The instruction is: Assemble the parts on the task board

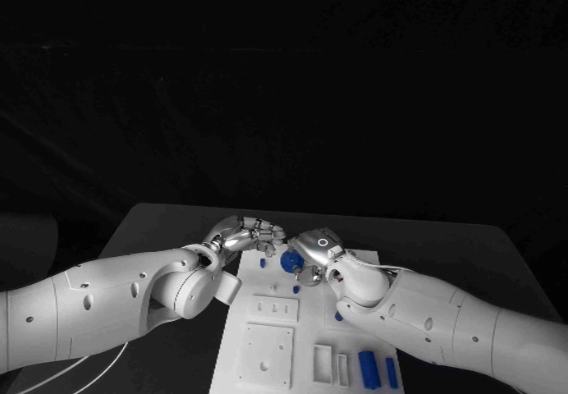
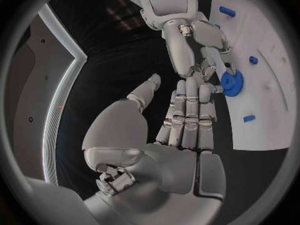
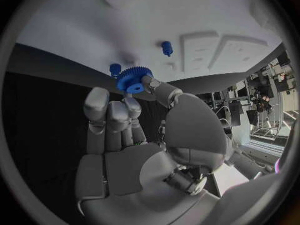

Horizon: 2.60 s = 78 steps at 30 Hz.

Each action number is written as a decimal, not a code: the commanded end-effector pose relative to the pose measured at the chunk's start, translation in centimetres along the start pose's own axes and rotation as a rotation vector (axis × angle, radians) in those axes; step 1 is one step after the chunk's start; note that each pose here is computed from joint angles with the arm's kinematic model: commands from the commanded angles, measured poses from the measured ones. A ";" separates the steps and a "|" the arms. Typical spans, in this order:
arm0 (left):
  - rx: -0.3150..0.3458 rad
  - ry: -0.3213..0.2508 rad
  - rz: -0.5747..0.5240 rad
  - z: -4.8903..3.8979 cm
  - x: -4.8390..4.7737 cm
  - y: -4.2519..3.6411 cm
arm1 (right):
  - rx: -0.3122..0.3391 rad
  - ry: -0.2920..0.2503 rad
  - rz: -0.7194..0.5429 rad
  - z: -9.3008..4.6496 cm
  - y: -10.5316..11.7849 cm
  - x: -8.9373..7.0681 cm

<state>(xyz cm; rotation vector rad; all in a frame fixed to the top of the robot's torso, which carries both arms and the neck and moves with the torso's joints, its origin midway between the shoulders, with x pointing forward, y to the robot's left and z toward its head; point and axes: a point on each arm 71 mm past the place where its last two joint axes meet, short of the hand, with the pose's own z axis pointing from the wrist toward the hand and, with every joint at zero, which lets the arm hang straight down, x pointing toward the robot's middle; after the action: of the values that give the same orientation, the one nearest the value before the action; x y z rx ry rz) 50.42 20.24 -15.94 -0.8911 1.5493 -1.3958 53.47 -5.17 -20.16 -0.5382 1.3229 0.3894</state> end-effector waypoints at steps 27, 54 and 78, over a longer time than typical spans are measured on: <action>0.008 0.010 -0.012 0.26 0.47 -0.36 | 0.001 0.030 -0.003 0.5 0.4 1.2; 0.009 0.009 -0.011 0.32 0.42 -0.51 | 0.014 0.089 0.006 0.5 0.3 1.7; 0.009 0.007 -0.011 0.31 0.33 -0.49 | 0.021 0.075 0.004 0.4 0.3 1.6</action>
<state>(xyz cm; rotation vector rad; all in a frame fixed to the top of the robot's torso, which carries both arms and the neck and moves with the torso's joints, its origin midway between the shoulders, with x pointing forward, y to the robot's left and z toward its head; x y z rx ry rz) 50.57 19.87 -15.65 -0.8939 1.5486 -1.4030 53.97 -4.82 -21.61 -0.5250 1.3865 0.3769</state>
